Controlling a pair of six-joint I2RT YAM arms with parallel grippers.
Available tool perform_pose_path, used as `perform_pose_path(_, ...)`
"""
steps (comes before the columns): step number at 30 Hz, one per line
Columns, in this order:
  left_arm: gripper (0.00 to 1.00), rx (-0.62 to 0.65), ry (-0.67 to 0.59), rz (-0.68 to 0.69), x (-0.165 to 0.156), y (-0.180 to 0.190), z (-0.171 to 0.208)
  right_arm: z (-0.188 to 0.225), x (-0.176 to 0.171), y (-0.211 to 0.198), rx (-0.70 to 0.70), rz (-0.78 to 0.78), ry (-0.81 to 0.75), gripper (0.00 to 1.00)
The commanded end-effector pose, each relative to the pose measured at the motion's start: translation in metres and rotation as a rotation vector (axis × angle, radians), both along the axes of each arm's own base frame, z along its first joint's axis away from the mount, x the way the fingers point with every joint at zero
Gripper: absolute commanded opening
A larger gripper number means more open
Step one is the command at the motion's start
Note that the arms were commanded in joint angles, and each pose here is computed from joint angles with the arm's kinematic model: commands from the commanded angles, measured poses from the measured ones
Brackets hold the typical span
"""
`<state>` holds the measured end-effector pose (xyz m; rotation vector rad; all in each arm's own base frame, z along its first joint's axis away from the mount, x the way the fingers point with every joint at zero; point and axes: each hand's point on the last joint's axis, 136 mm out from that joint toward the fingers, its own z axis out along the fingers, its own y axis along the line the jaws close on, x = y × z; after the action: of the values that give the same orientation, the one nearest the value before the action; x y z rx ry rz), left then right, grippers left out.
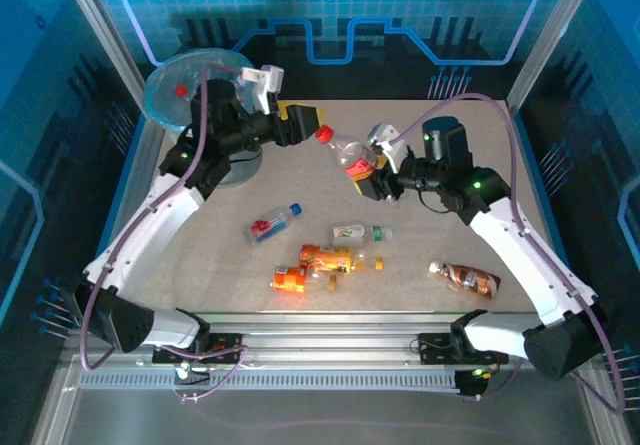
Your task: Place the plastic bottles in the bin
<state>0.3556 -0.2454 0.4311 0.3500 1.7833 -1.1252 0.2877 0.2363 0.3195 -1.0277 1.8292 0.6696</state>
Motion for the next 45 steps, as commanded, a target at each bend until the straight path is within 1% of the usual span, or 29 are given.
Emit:
perform_pose_path(1, 0.70, -0.021, -0.055, -0.169, -0.043, -0.006, 0.032, 0.018, -0.017, 0.018, 0.080, 0.065, 0.047, 0.53)
perform_pose_path(5, 0.67, -0.039, -0.066, -0.200, -0.052, -0.006, 0.033, 0.024, -0.021, 0.028, 0.119, 0.077, 0.059, 0.52)
perform_pose_path(8, 0.73, -0.066, -0.078, -0.228, -0.058, -0.008, 0.034, 0.028, -0.021, 0.032, 0.127, 0.074, 0.063, 0.52)
perform_pose_path(10, 0.74, -0.069, -0.076, -0.245, -0.061, -0.009, 0.032, 0.031, -0.022, 0.034, 0.132, 0.079, 0.066, 0.52)
perform_pose_path(12, 0.73, -0.062, -0.067, -0.259, -0.061, -0.011, 0.027, 0.035, -0.023, 0.036, 0.136, 0.088, 0.066, 0.52)
perform_pose_path(15, 0.69, -0.048, -0.067, -0.289, -0.064, -0.013, 0.021, 0.037, -0.023, 0.039, 0.149, 0.086, 0.071, 0.53)
perform_pose_path(18, 0.57, -0.046, -0.077, -0.311, -0.067, -0.015, 0.018, 0.037, -0.020, 0.040, 0.157, 0.071, 0.077, 0.53)
perform_pose_path(22, 0.34, -0.051, -0.095, -0.313, -0.068, -0.015, 0.022, 0.038, -0.019, 0.043, 0.160, 0.075, 0.080, 0.54)
perform_pose_path(25, 0.33, -0.047, -0.117, -0.305, -0.069, -0.013, 0.027, 0.040, -0.017, 0.045, 0.176, 0.079, 0.080, 0.54)
perform_pose_path(28, 0.17, -0.040, -0.133, -0.269, -0.066, -0.010, 0.029, 0.043, -0.016, 0.049, 0.184, 0.090, 0.081, 0.55)
perform_pose_path(29, 0.12, -0.039, -0.140, -0.246, -0.063, -0.008, 0.032, 0.043, -0.015, 0.050, 0.181, 0.088, 0.079, 0.59)
perform_pose_path(31, 0.01, -0.034, -0.158, -0.180, -0.056, -0.002, 0.039, 0.047, -0.013, 0.051, 0.165, 0.066, 0.058, 0.77)
perform_pose_path(33, 0.00, -0.009, -0.172, -0.056, -0.044, 0.011, 0.048, 0.051, -0.009, 0.050, 0.132, 0.018, 0.011, 0.98)
perform_pose_path(34, 0.00, 0.010, -0.175, 0.020, -0.036, 0.020, 0.052, 0.053, -0.007, 0.050, 0.119, 0.004, -0.012, 1.00)
perform_pose_path(37, 0.00, 0.090, -0.195, 0.249, -0.011, 0.054, 0.064, 0.059, -0.003, 0.050, 0.098, -0.028, -0.058, 1.00)
perform_pose_path(39, 0.00, 0.121, -0.206, 0.389, 0.004, 0.083, 0.076, 0.060, 0.003, 0.050, 0.082, -0.058, -0.070, 1.00)
perform_pose_path(45, 0.00, 0.140, -0.245, 0.662, 0.038, 0.165, 0.109, 0.057, 0.007, 0.052, 0.055, -0.078, -0.086, 1.00)
